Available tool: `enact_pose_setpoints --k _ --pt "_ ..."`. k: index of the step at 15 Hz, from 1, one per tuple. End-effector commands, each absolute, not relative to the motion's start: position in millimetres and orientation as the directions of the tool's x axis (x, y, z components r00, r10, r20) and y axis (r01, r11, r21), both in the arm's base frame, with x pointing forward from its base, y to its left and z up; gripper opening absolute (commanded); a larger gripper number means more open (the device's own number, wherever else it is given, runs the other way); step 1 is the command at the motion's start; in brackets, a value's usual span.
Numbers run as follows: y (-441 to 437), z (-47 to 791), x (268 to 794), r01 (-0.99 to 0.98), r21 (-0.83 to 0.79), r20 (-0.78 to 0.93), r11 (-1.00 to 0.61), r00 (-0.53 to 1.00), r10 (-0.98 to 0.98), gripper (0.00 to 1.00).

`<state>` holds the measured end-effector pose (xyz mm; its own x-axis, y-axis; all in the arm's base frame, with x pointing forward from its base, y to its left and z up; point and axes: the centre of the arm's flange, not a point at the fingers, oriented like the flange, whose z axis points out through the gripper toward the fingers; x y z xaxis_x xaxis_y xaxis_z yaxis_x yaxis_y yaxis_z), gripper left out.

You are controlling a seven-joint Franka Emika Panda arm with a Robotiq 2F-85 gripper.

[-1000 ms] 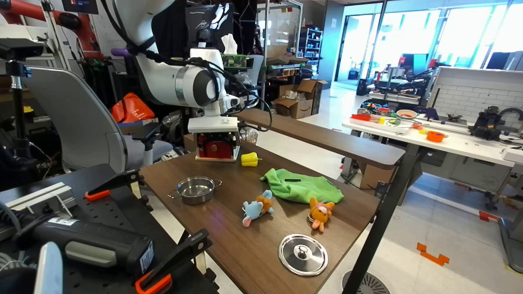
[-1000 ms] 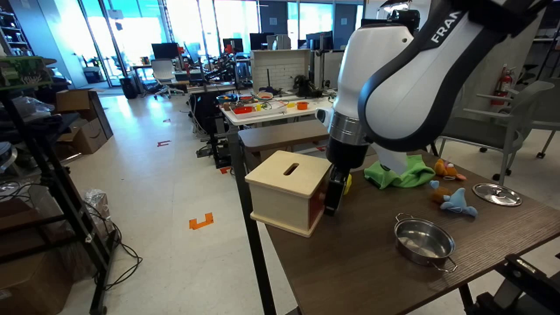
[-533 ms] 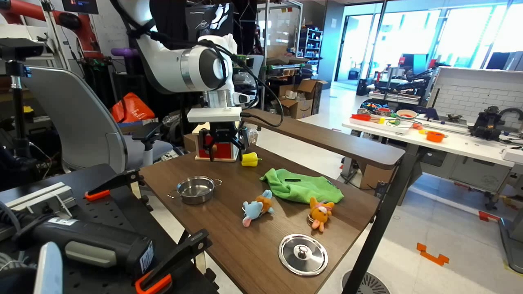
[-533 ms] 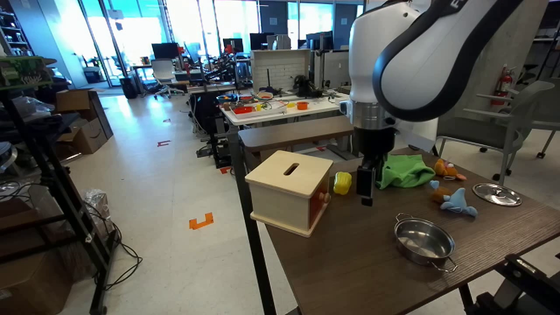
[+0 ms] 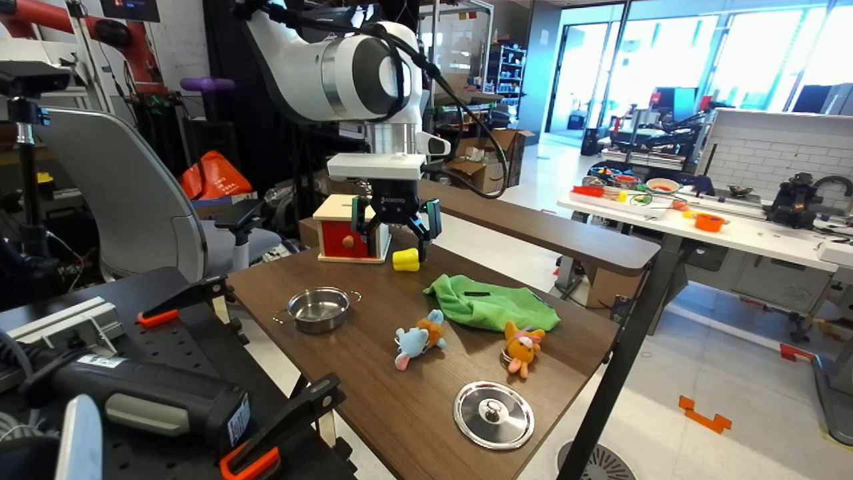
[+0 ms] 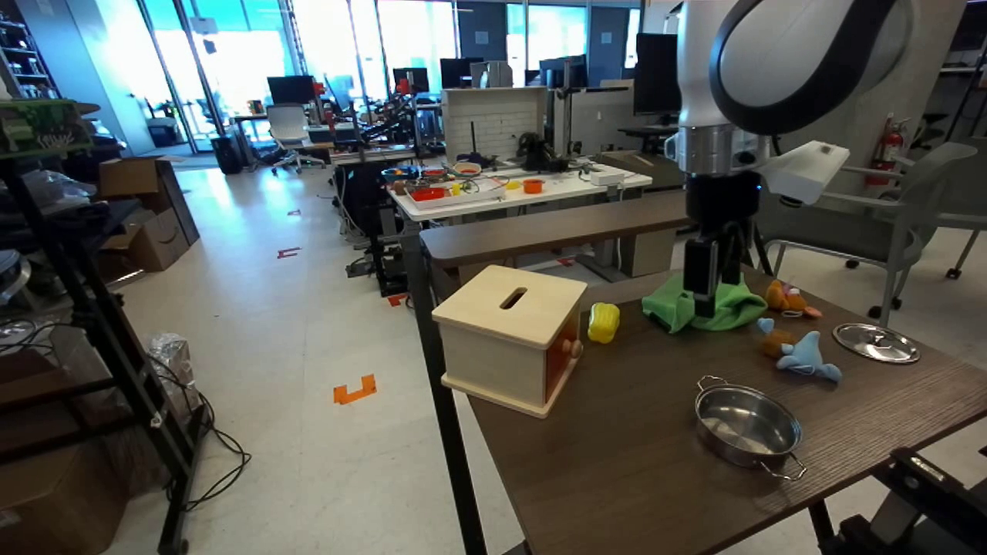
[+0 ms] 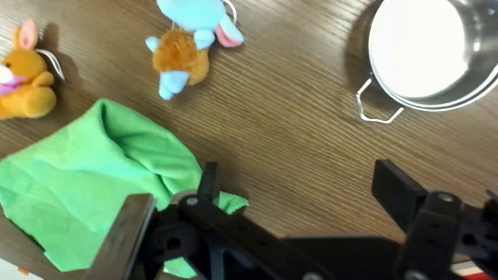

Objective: Move the green towel to the right, close the drawer, move the plush toy to the left

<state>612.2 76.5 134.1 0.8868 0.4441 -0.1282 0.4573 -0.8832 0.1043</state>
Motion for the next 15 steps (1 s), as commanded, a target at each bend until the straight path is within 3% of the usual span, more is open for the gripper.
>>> enact_pose_setpoints --k 1,7,15 --pt "31 130 620 0.368 0.076 -0.189 -0.927 0.918 0.349 1.00" --pt "-24 105 621 0.272 0.067 -0.255 -0.960 0.935 0.247 1.00" --pt "-27 65 625 0.239 0.039 -0.285 -0.970 0.933 0.218 1.00"
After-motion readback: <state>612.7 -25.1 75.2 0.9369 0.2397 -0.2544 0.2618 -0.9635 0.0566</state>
